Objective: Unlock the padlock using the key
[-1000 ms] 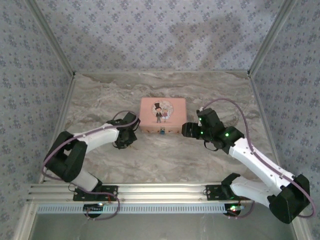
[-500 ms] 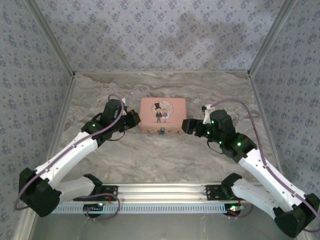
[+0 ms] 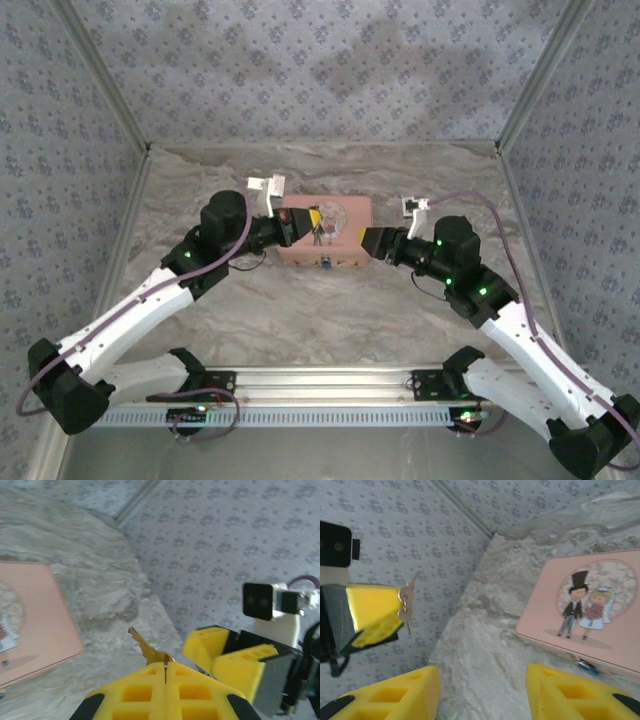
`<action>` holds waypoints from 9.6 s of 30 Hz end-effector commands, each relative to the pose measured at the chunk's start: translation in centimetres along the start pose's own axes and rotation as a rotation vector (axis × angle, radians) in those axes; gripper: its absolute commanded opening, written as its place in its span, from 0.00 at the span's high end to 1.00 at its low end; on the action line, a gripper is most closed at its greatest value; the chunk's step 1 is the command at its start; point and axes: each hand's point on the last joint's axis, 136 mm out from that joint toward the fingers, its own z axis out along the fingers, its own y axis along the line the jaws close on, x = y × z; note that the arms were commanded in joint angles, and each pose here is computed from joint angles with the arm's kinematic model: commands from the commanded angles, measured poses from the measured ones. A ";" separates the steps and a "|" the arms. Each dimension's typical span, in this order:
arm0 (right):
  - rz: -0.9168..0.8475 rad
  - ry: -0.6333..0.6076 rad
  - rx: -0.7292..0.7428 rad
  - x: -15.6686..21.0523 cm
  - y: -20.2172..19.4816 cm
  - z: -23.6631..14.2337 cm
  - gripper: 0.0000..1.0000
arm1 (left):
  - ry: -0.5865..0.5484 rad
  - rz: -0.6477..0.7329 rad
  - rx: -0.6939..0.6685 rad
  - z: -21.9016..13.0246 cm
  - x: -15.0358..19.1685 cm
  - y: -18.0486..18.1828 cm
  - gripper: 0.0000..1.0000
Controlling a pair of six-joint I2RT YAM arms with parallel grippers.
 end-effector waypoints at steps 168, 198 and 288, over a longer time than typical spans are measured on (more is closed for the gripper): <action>0.137 -0.103 0.117 -1.0 -3.9 -3.9 0.59 | 0.310 0.033 -0.069 2.2 5.3 -0.2 1.00; 0.078 0.304 -0.224 8.3 -1.3 1.6 0.55 | 0.846 0.380 -0.361 -0.8 11.2 0.2 1.00; -0.122 0.065 -0.472 3.9 6.8 -3.0 0.74 | 0.594 0.177 0.028 0.4 7.6 -4.7 1.00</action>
